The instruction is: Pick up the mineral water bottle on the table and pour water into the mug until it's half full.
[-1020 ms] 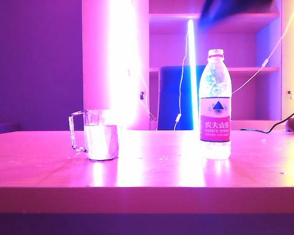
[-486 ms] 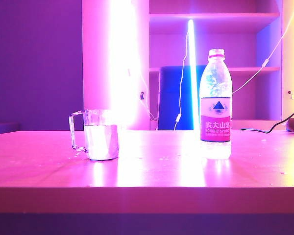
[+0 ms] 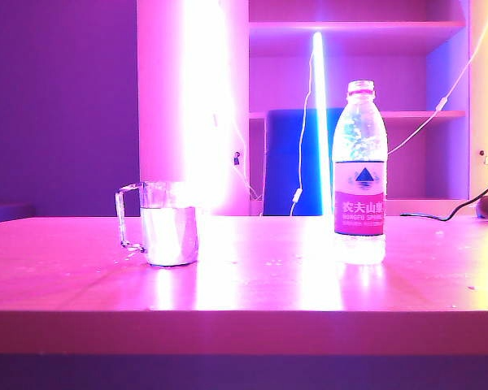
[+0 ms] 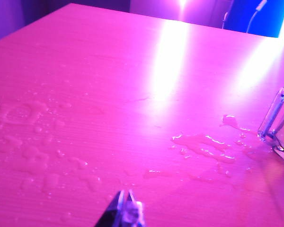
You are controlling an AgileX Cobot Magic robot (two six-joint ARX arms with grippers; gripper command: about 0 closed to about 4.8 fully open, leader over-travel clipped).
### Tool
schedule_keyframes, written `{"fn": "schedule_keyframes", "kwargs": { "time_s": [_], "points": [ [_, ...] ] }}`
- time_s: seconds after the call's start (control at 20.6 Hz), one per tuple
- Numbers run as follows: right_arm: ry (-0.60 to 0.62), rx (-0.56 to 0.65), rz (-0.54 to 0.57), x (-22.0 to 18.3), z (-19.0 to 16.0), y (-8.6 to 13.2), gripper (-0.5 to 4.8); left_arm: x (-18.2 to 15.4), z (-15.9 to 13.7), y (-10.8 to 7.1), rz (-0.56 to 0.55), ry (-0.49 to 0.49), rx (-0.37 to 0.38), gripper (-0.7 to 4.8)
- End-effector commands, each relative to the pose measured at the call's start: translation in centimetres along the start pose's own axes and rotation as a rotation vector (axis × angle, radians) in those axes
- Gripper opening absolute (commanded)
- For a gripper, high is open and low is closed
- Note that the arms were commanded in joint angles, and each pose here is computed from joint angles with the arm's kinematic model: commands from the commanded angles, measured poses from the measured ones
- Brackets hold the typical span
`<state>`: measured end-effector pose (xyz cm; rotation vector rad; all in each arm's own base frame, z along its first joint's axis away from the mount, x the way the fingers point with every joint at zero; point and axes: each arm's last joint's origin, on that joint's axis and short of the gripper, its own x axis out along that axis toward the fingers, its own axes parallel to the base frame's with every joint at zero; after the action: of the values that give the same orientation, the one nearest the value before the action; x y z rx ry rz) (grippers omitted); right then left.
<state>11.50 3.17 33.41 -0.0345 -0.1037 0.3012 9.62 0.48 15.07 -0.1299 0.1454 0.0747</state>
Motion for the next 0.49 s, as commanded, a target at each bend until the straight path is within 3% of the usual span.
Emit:
{"fn": "schedule_keyframes", "kwargs": {
  "time_s": [0.05, 0.1, 0.24, 0.49],
  "points": [
    [-0.111, -0.031, -0.238, -4.0, -0.5, -1.2, 0.09, 0.0, 0.2, 0.0, -0.002, -0.014, -0.003, -0.05],
    [-0.161, -0.039, -0.308, -5.6, -1.7, -1.2, 0.09, 0.0, 0.2, 0.0, -0.002, -0.014, -0.003, -0.05],
    [-0.165, -0.044, -0.357, -6.5, -5.5, -1.2, 0.09, 0.0, 0.2, 0.0, -0.001, -0.014, -0.003, -0.05],
    [0.049, -0.024, -0.289, -4.5, -14.0, -1.3, 0.09, 0.0, 0.2, 0.0, -0.002, -0.014, -0.003, -0.05]
  ]
}}
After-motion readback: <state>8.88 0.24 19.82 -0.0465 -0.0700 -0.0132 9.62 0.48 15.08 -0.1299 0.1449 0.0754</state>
